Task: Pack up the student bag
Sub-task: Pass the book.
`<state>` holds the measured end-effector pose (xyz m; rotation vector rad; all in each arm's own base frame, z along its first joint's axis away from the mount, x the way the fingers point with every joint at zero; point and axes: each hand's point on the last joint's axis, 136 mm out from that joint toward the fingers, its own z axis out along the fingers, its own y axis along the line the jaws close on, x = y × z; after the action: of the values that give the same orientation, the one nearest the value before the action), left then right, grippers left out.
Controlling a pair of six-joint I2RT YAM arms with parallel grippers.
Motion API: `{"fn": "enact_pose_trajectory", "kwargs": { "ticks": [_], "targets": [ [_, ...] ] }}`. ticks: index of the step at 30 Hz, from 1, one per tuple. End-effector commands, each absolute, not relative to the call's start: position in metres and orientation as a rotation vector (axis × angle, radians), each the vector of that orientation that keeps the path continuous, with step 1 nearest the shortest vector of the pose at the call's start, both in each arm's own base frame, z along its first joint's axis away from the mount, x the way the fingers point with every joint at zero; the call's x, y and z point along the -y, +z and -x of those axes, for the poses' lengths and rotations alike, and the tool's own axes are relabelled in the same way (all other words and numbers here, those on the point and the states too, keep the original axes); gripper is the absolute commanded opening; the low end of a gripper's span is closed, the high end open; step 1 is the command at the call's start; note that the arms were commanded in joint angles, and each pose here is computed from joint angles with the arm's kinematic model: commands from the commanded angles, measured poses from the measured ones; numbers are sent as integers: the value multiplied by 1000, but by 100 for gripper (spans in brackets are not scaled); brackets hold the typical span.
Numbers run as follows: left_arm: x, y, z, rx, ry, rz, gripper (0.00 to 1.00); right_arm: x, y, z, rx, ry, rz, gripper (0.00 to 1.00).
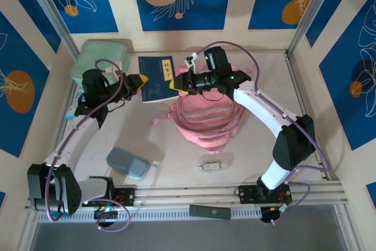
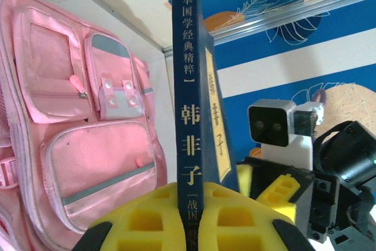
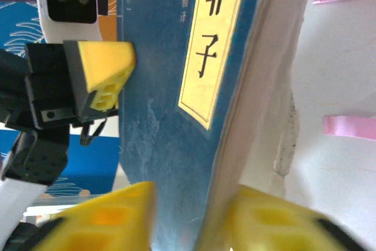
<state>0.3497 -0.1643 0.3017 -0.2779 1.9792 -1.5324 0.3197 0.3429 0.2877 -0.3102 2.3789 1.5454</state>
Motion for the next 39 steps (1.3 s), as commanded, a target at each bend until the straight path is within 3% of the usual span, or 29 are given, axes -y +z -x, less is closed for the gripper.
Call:
{"fn": "enact_pose_trajectory", "kwargs": {
  "ticks": [1, 8, 16, 30, 39],
  "targets": [
    [174, 350, -344, -1859, -1589, 162, 0, -326, 283, -315, -2417, 1540, 262, 61],
    [198, 379, -338, -1791, -1654, 87, 0, -326, 284, -306, -2460, 1690, 219, 99],
    [211, 374, -338, -1821, -1627, 73, 0, -330, 323, -299, -2279, 1891, 272, 99],
    [205, 343, -338, -1949, -1466, 98, 0, -318, 326, -292, -2244, 1879, 319, 44],
    [222, 347, -329, -1963, -1420, -27, 2, -304, 307, -296, -2322, 1774, 276, 2]
  ]
}}
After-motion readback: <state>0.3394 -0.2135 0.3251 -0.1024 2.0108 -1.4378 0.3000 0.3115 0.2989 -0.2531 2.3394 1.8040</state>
